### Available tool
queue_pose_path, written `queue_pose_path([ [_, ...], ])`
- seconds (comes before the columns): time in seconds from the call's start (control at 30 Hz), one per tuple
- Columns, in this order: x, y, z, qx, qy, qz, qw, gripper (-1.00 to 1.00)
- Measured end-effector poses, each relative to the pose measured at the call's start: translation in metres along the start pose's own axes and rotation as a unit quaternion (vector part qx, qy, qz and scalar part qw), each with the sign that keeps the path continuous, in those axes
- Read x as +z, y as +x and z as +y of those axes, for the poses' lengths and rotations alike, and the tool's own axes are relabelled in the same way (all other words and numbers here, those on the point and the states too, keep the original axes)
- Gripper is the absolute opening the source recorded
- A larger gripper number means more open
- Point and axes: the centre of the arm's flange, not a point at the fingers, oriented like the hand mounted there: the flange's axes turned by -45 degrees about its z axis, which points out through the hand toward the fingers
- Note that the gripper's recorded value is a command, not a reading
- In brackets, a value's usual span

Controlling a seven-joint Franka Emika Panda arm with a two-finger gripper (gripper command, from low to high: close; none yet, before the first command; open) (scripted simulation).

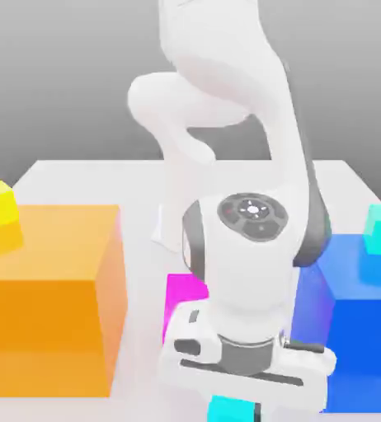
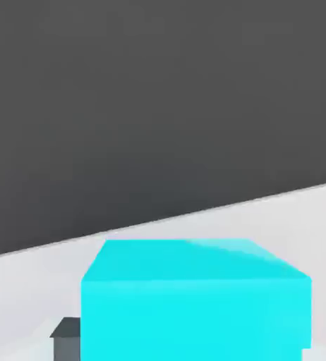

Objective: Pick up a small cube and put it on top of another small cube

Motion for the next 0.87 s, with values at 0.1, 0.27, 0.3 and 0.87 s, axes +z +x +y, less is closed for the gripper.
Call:
queue_pose_path([
  [0.1,-0.052,0.001,-0.023,-0.026,0.001,0.014,1.000,-1.00],
  [0.27,-0.136,-0.038,-0.093,-0.096,0.006,0.018,0.995,-1.00],
  [0.3,-0.152,-0.051,-0.109,-0.114,0.007,0.018,0.993,-1.00],
  [0.87,-0.205,-0.204,-0.189,-0.242,0.006,-0.014,0.970,1.00],
])
